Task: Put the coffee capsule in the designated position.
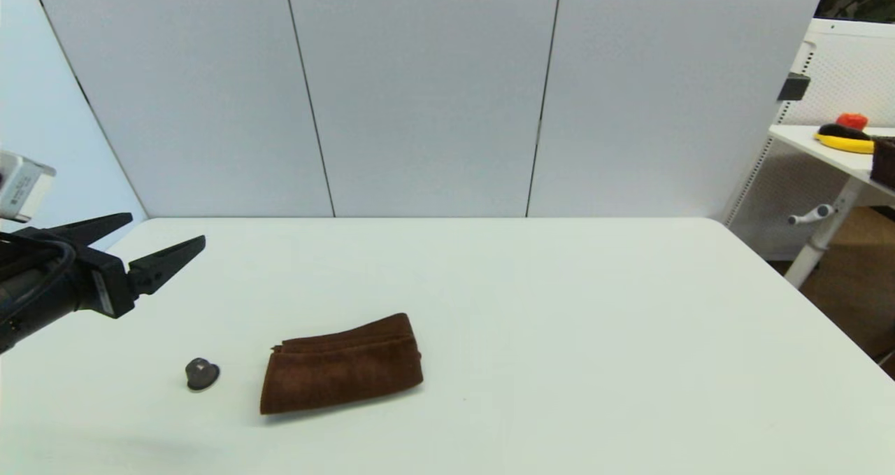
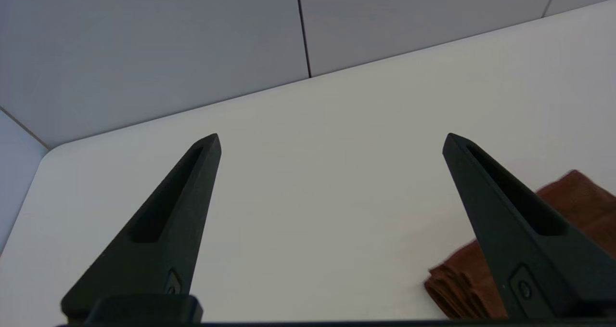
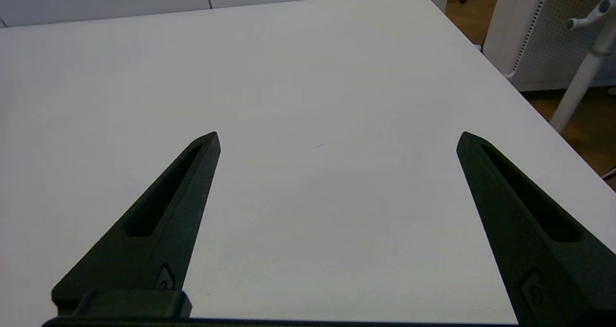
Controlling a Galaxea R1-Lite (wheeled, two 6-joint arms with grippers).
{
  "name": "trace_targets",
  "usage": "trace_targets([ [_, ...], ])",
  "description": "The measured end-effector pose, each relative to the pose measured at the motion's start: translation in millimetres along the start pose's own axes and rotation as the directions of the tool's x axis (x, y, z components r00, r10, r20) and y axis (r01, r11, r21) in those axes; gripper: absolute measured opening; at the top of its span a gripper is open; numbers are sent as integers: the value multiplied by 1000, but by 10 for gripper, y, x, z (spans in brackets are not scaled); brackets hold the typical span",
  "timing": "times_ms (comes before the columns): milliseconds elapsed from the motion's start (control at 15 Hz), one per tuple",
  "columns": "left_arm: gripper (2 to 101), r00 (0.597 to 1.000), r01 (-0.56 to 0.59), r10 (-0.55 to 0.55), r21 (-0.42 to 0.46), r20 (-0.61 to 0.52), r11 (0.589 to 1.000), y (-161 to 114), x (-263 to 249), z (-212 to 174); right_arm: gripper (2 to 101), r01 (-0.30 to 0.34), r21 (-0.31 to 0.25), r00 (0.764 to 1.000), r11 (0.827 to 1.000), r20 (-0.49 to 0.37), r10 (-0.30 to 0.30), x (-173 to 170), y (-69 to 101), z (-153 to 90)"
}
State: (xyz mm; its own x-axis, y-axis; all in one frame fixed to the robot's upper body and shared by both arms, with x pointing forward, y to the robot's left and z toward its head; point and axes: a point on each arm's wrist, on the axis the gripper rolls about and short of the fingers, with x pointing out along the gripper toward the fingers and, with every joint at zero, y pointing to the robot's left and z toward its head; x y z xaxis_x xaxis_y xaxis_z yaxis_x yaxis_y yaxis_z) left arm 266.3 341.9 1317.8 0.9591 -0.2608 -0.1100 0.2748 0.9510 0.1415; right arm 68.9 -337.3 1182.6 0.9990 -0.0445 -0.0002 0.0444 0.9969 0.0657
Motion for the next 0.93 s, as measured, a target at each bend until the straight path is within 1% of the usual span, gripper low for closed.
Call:
trace_targets([
  [267, 954, 999, 2, -1, -9, 33, 1000, -170, -485, 121, 973, 0, 0, 1000, 1000, 0, 0, 0, 0, 0],
  [533, 964, 995, 11, -9, -19, 99, 1000, -375, -946, 79, 973, 0, 0, 1000, 1000, 0, 0, 0, 0, 0],
  [733, 969, 993, -18, 20, -21, 119, 1000, -516, -1260, -124, 973, 0, 0, 1000, 1000, 0, 0, 0, 0, 0],
  [933, 970, 990, -62, 66, -34, 128, 997, -618, -1458, -473, 973, 0, 0, 1000, 1000, 1, 0, 0, 0, 1],
])
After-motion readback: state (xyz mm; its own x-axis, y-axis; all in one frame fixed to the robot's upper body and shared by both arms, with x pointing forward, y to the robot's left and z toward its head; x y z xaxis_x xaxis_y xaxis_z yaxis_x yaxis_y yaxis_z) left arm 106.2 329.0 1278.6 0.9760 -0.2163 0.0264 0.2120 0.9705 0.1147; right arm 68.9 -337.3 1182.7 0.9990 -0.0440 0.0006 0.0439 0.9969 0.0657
